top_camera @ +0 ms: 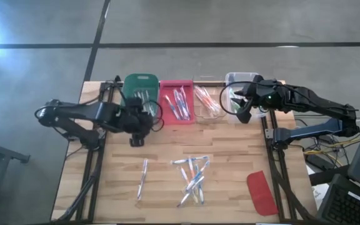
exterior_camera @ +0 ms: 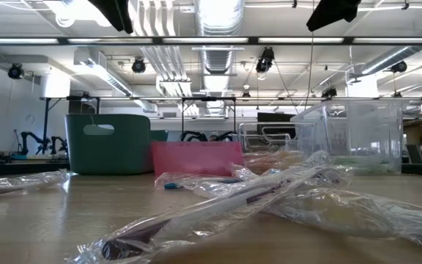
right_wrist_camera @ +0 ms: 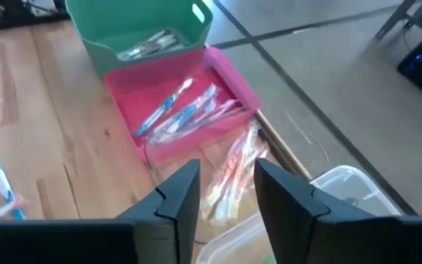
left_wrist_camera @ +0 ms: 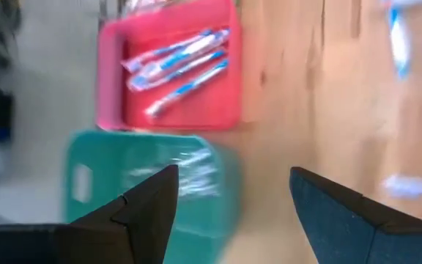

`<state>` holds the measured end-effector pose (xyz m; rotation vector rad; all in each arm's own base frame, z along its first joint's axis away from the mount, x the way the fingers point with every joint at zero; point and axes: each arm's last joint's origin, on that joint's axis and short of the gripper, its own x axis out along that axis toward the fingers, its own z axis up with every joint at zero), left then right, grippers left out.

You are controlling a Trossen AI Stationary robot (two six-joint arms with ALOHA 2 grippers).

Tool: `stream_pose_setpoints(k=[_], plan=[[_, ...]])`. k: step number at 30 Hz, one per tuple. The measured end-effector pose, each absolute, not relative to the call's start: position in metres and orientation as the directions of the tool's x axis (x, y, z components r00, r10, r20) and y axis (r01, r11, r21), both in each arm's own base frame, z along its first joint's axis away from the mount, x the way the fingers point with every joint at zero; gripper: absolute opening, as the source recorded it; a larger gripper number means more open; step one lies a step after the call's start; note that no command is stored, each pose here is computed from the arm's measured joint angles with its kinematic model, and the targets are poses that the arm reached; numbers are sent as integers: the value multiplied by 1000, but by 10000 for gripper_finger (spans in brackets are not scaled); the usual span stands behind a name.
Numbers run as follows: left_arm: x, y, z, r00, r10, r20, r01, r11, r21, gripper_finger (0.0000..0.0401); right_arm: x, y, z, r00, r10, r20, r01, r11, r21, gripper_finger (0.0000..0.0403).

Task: Pick & Place Toothbrushes
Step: Put the violet toothbrush into the green bin

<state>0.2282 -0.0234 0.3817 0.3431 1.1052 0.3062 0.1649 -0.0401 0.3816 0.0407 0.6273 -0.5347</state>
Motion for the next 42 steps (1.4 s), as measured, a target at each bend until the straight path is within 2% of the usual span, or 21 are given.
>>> stream_pose_setpoints(k=[5,9,11,18,22,25,28,35,37,39,42], plan=[[243,-32,371,397,389,-831,-330,906,267,266,166,-40,382,685,-466,-560,488,864,-122,140],[249,-38,359,321,291,-901,-545,835,75,264,167,-42,384,686,-491,-537,497,855,-147,148],[249,-45,353,286,278,-917,-631,775,38,264,167,-42,384,683,-499,-533,485,856,-179,150],[250,-73,339,259,266,-929,-830,554,-73,263,168,-43,382,669,-523,-528,450,850,-273,136],[247,-88,336,262,259,-930,-854,511,-98,263,168,-43,376,648,-520,-556,437,852,-288,120],[244,-94,333,255,248,-935,-827,557,-78,263,168,-43,372,638,-518,-570,432,853,-293,108],[241,-95,331,224,224,-948,-763,646,-28,263,169,-43,369,628,-516,-582,429,854,-295,97],[234,-93,329,155,242,-958,-530,838,126,263,169,-43,369,630,-517,-580,429,854,-294,75],[234,-92,326,144,247,-958,-379,908,177,263,169,-43,369,630,-517,-580,426,854,-298,70],[233,-92,323,134,252,-959,-125,964,235,263,170,-43,369,632,-517,-577,414,855,-313,66],[235,-92,316,137,262,-955,206,936,286,263,171,-43,371,646,-520,-559,389,854,-345,60]])
